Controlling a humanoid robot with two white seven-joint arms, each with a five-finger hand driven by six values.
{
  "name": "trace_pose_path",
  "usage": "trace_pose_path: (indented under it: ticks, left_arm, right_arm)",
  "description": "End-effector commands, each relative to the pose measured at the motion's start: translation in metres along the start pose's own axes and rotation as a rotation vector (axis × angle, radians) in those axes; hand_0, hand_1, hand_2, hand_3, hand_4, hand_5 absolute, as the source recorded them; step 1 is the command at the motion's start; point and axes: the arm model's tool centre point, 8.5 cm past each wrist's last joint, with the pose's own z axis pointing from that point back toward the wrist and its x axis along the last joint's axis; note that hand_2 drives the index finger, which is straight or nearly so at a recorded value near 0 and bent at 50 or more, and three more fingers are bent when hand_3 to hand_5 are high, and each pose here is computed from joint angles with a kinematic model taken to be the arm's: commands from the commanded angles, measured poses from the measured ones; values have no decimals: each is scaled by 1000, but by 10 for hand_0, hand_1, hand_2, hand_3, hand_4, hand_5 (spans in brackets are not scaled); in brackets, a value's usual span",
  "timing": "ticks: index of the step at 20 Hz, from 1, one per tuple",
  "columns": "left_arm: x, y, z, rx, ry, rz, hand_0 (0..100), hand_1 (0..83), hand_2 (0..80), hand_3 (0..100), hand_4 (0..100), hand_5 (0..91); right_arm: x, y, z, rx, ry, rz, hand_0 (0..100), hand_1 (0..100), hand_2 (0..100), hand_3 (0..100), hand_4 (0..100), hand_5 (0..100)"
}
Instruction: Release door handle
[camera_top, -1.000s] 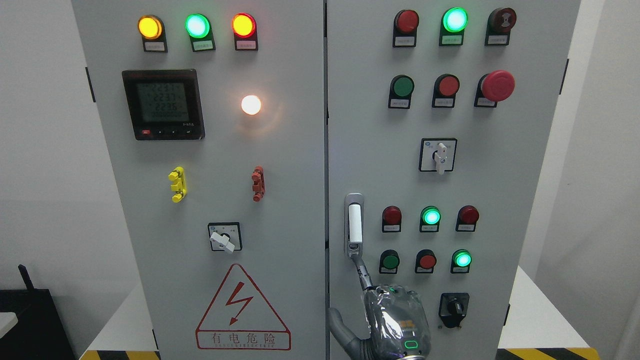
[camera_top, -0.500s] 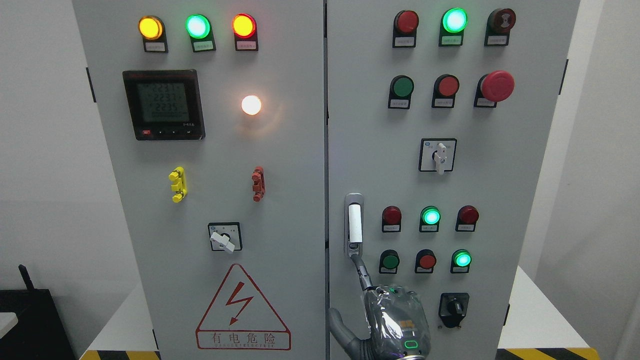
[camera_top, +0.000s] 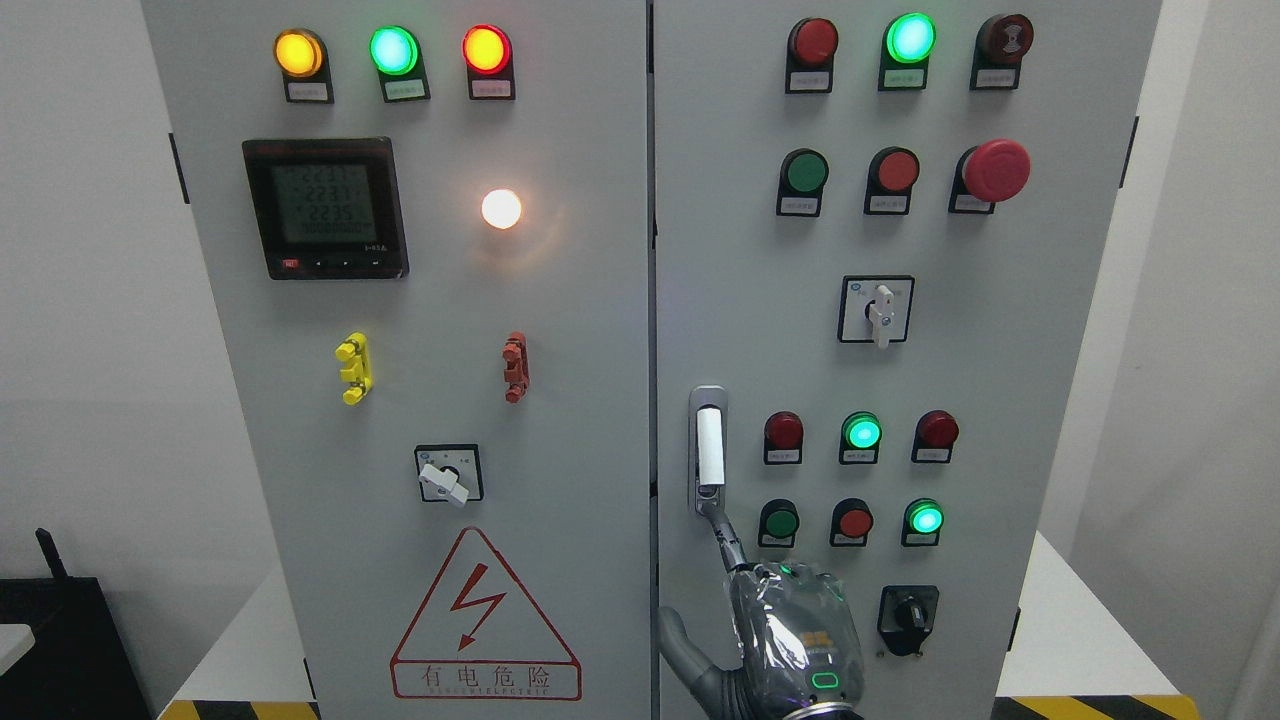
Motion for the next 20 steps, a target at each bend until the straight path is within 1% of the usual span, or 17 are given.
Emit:
trace_pose_path:
  ticks: [1,2,3,5,7,8,9,10,11,12,13,14,16,18,19,20]
  left_arm:
    - [17,-2,0,-2,-26,14,120,389,0,0,0,0]
    - [17,-2,0,-2,-26,14,120,389,0,0,0,0]
    - [17,-2,0,-2,-26,14,120,389,0,0,0,0]
    - [17,-2,0,-2,-26,14,120,389,0,0,0,0]
    - [17,-2,0,-2,-26,14,120,389,0,0,0,0]
    - [17,-2,0,-2,-26,14,120,389,0,0,0,0]
    - [17,-2,0,-2,-26,14,120,389,0,0,0,0]
    - [17,-2,0,-2,-26,14,120,389,0,0,0,0]
    - [17,-2,0,-2,-26,14,120,389,0,0,0,0]
    - [17,-2,0,-2,-26,14,120,389,0,0,0,0]
    - [17,-2,0,-2,-26,14,120,389,0,0,0,0]
    - [17,-2,0,-2,-26,14,120,389,0,0,0,0]
    - [17,-2,0,-2,-26,14,120,389,0,0,0,0]
    - [17,-2,0,-2,-26,14,120,389,0,0,0,0]
    - [17,-2,0,-2,-26,14,120,389,0,0,0,0]
    - [17,-2,0,-2,-26,14,120,389,0,0,0,0]
  right_arm:
    - [3,-11,6,-41,-9,-11,421,200,0,694,691,807]
    - [3,-11,6,-41,-10,-12,424,209,0,622,634,741]
    - [3,-11,7,-46,-10,-13,431,218,0,573,581,680]
    - [3,-15,7,-75,-13,-13,442,219,0,531,542,629]
    - [4,-17,6,-91,-16,-13,445,221,0,506,508,605]
    - [4,-17,6,-93,-17,-12,454,222,34,496,491,589]
    - [4,-18,5,-95,-16,-13,477,223,96,491,478,576]
    - [3,-18,4,-93,-15,-11,482,223,131,488,469,569]
    - [3,-19,4,-92,-14,-11,461,233,243,488,458,545]
    - [3,-19,3,-92,-10,-13,433,227,394,532,436,534]
    - [2,-18,3,-89,-7,-11,428,223,405,542,432,528]
    - [1,-19,2,-91,-4,-11,417,205,469,581,450,519]
    - [2,-22,0,-97,-7,-14,413,197,550,670,505,535]
    - [2,-22,0,-98,-6,-14,423,168,678,805,621,654]
    - [2,-23,-1,-100,-7,-15,424,163,721,844,657,694]
    - [2,-24,-2,-104,-5,-15,426,148,782,917,710,760]
